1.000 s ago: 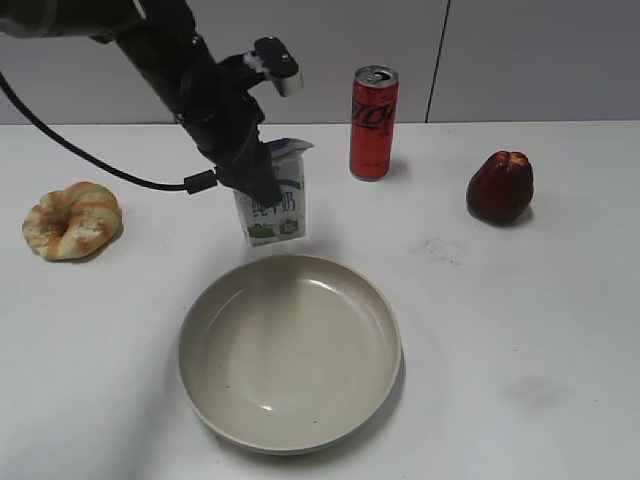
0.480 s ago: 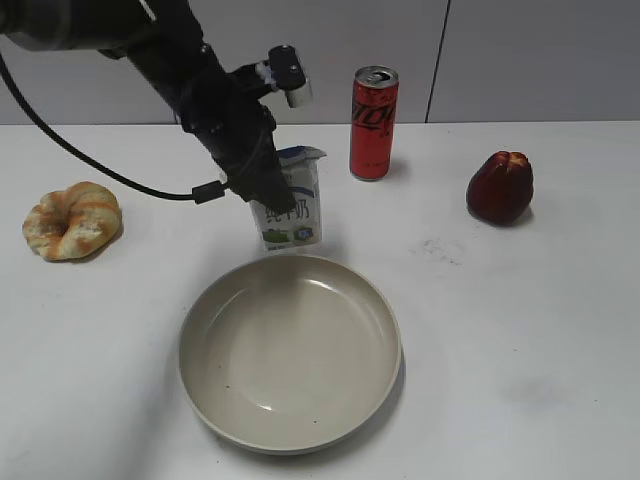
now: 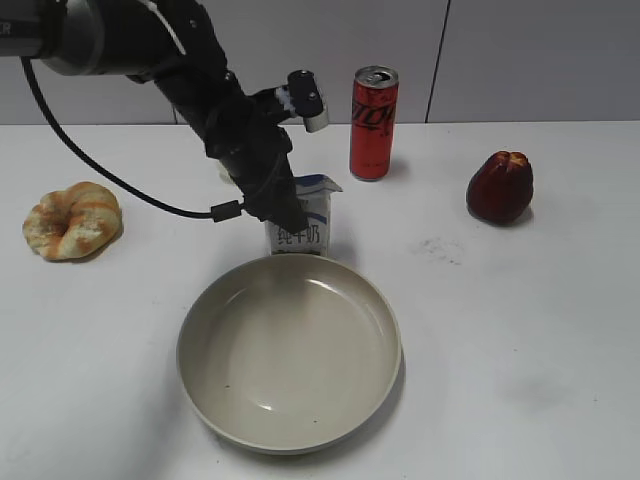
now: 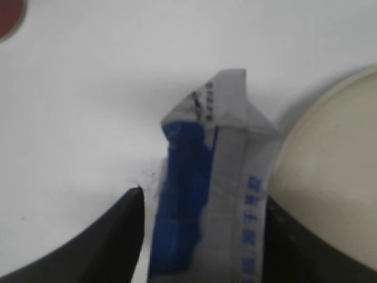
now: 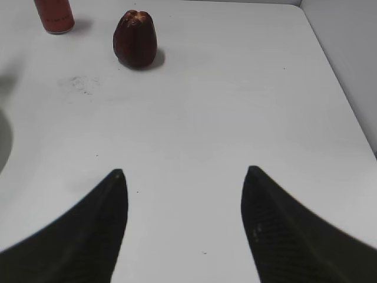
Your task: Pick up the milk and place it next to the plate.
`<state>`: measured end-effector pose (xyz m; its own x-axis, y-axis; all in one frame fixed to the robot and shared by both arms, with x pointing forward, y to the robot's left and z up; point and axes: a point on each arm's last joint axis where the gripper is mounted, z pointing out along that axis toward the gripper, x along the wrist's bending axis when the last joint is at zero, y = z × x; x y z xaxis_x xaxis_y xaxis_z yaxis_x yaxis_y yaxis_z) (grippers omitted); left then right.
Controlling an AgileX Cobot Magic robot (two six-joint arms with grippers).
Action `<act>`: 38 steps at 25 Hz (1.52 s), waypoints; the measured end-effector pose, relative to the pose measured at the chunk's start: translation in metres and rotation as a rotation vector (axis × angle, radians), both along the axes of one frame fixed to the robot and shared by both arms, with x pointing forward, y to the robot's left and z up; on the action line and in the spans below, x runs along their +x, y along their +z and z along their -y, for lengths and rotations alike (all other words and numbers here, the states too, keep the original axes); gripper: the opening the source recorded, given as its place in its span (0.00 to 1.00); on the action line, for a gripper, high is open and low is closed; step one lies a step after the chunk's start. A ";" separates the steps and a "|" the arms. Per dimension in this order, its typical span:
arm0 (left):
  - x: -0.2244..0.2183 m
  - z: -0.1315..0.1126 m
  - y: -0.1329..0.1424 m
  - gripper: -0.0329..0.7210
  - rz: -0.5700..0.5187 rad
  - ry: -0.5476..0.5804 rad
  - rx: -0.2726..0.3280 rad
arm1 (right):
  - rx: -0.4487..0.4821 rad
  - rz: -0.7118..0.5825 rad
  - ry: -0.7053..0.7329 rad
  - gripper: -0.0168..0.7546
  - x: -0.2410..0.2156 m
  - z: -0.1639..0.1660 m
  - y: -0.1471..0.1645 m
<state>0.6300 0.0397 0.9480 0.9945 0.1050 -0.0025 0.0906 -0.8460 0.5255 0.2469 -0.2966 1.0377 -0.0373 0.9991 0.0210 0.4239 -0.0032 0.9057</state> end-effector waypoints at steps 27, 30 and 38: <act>-0.053 -0.160 0.202 0.82 -0.107 0.929 -0.048 | 0.000 0.000 0.000 0.62 0.000 0.000 0.000; -0.068 -0.180 0.197 0.82 -0.141 1.026 -0.029 | 0.000 0.000 0.000 0.62 0.000 0.000 0.000; -0.162 -0.213 0.166 0.82 -0.230 1.163 0.065 | 0.000 0.000 0.000 0.62 0.000 0.000 0.000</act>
